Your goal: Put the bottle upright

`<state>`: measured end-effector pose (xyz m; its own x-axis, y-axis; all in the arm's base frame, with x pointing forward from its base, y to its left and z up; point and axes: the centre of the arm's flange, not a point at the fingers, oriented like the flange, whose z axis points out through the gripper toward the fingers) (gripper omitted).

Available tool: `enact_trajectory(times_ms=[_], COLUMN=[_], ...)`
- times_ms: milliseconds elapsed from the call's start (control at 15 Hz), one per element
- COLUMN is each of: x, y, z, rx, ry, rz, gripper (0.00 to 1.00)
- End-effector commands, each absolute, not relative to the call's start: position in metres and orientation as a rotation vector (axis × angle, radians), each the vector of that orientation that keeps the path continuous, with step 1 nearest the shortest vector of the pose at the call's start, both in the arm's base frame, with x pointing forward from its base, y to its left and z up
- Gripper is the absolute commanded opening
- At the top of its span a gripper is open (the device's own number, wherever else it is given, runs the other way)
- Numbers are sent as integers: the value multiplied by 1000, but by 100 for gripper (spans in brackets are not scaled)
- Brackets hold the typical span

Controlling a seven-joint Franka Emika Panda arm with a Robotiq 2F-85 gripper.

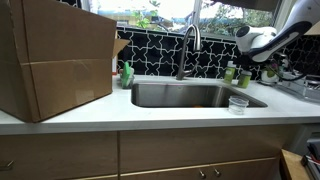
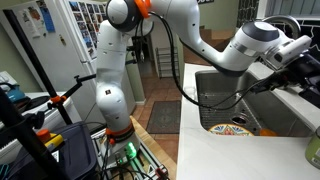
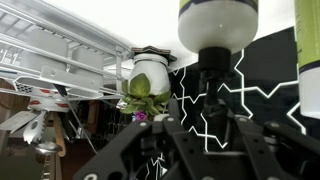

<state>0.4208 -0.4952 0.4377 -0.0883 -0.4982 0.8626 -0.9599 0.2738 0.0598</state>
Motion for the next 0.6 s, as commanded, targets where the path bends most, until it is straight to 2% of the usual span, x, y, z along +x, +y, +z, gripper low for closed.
enact_trajectory(times_ms=[0, 267, 533], x=[394, 375, 355], y=[-475, -473, -466], z=[452, 485, 521], rx=[1299, 1442, 1680], ry=[-1753, -1638, -1512], rz=[770, 867, 892], gripper=[72, 99, 100])
